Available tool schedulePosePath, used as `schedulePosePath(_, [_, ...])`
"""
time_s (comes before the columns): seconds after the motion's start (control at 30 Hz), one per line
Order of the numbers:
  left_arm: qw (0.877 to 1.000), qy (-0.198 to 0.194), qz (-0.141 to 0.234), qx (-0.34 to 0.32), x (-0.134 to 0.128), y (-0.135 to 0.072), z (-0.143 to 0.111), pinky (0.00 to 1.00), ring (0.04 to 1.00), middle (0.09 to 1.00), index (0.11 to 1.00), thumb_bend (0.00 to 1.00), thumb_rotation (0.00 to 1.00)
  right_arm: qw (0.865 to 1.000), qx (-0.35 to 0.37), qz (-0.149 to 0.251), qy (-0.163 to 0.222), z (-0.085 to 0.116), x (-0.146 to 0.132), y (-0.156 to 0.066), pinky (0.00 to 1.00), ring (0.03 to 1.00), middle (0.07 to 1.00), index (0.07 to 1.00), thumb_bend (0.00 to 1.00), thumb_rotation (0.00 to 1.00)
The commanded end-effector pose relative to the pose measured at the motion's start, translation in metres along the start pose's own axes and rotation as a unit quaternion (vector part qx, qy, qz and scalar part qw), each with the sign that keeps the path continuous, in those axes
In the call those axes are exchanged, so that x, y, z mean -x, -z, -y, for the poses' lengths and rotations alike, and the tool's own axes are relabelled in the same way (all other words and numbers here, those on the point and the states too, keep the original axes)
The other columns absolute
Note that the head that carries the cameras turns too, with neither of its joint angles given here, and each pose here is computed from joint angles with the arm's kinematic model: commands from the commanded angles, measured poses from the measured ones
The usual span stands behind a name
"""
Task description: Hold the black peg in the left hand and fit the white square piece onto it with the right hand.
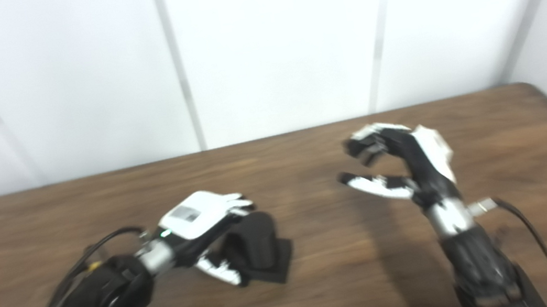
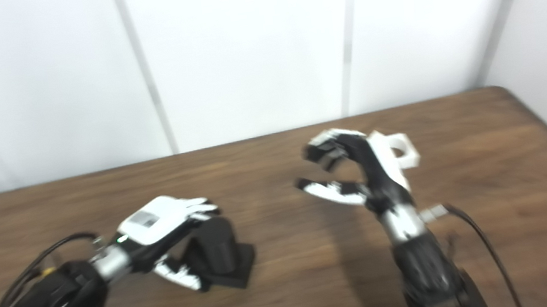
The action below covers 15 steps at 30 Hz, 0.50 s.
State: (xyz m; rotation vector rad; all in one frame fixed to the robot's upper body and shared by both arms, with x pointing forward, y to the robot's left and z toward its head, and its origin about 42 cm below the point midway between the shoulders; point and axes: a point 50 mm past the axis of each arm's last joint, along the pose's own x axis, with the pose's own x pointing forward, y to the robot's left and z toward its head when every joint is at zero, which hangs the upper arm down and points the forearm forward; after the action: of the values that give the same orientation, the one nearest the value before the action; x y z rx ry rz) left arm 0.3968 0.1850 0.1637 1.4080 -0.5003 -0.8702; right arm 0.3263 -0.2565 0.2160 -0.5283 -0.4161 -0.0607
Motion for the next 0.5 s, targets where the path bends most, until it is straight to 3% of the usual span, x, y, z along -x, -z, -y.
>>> schedulePosePath(0.0, [0.995,0.095,-0.005,-0.013,0.019,0.004,0.044,0.85,0.911,0.869,0.491,0.52,0.07,0.999,0.017,0.039,0.009,0.016,-0.019,-0.017,0.41,0.539,0.621,0.493,0.50,0.13])
schedulePosePath(0.23, [0.996,0.085,-0.001,-0.014,0.029,0.007,0.050,0.83,0.895,0.864,0.491,0.52,0.06,0.991,0.129,0.029,-0.018,0.058,-0.053,-0.025,0.43,0.561,0.653,0.495,0.50,0.13])
schedulePosePath(0.47, [0.997,0.083,-0.003,-0.006,0.037,0.012,0.055,0.81,0.880,0.853,0.490,0.52,0.06,0.966,0.254,-0.006,-0.044,0.100,-0.088,-0.017,0.50,0.612,0.699,0.496,0.51,0.13])
